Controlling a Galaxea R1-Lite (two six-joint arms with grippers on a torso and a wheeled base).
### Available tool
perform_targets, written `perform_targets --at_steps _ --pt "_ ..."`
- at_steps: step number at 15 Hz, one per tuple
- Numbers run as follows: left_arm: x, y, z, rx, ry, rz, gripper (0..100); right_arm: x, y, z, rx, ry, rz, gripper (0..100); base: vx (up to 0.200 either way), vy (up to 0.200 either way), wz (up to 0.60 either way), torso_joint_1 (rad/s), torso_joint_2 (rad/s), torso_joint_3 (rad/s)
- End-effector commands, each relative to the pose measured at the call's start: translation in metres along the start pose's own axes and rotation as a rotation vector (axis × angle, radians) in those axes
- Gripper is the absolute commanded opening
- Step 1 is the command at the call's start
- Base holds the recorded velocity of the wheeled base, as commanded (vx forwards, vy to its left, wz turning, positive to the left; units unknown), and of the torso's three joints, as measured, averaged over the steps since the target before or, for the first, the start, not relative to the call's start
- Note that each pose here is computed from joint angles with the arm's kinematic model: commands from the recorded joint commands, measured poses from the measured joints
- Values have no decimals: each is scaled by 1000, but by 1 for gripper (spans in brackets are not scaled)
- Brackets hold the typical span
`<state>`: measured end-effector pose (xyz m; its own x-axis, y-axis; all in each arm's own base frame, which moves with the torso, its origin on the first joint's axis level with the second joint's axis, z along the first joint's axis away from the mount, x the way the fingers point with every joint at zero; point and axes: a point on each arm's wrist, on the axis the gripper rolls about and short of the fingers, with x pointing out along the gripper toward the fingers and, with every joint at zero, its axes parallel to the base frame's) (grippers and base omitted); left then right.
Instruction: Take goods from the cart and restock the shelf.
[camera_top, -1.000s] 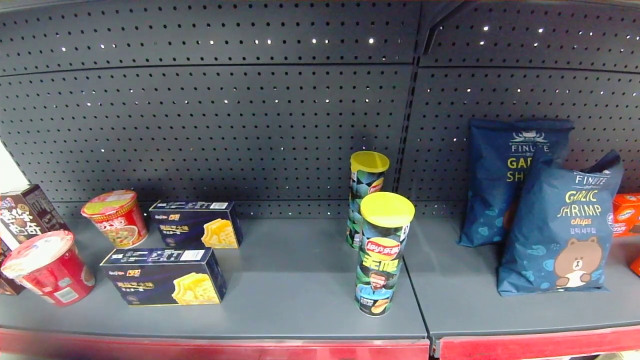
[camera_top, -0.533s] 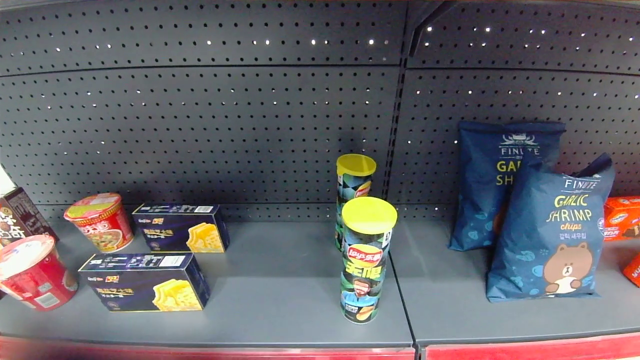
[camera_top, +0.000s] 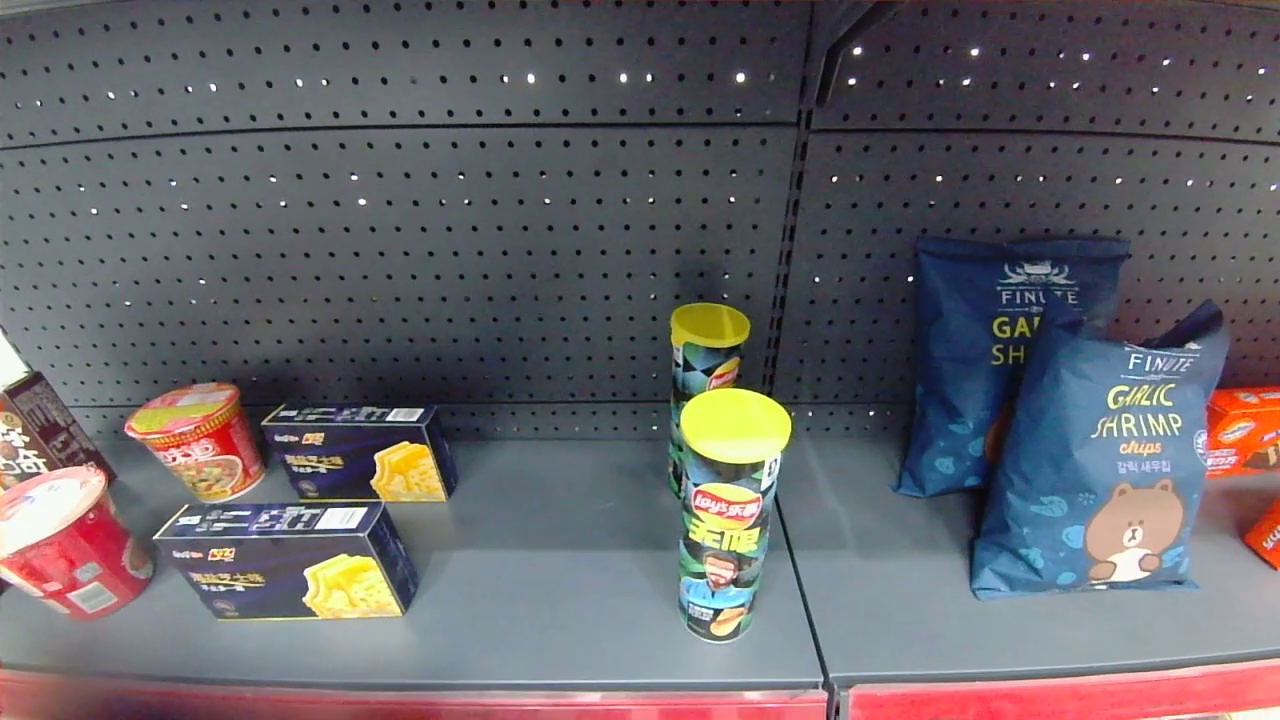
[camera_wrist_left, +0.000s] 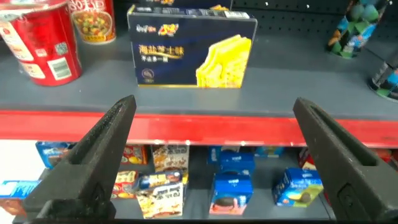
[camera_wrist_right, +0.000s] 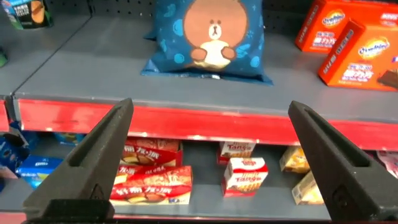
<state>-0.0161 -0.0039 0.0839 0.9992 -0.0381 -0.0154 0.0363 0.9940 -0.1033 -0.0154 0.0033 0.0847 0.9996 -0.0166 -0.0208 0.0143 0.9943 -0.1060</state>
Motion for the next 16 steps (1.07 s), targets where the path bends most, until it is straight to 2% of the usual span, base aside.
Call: perform_targets --at_steps 1,16 --pt "0 0 0 -1 1 1 100 0 0 0 2 2 0 100 0 0 0 0 0 0" --pt "0 0 0 -4 1 1 100 0 0 0 8 4 -4 100 0 0 0 0 0 0"
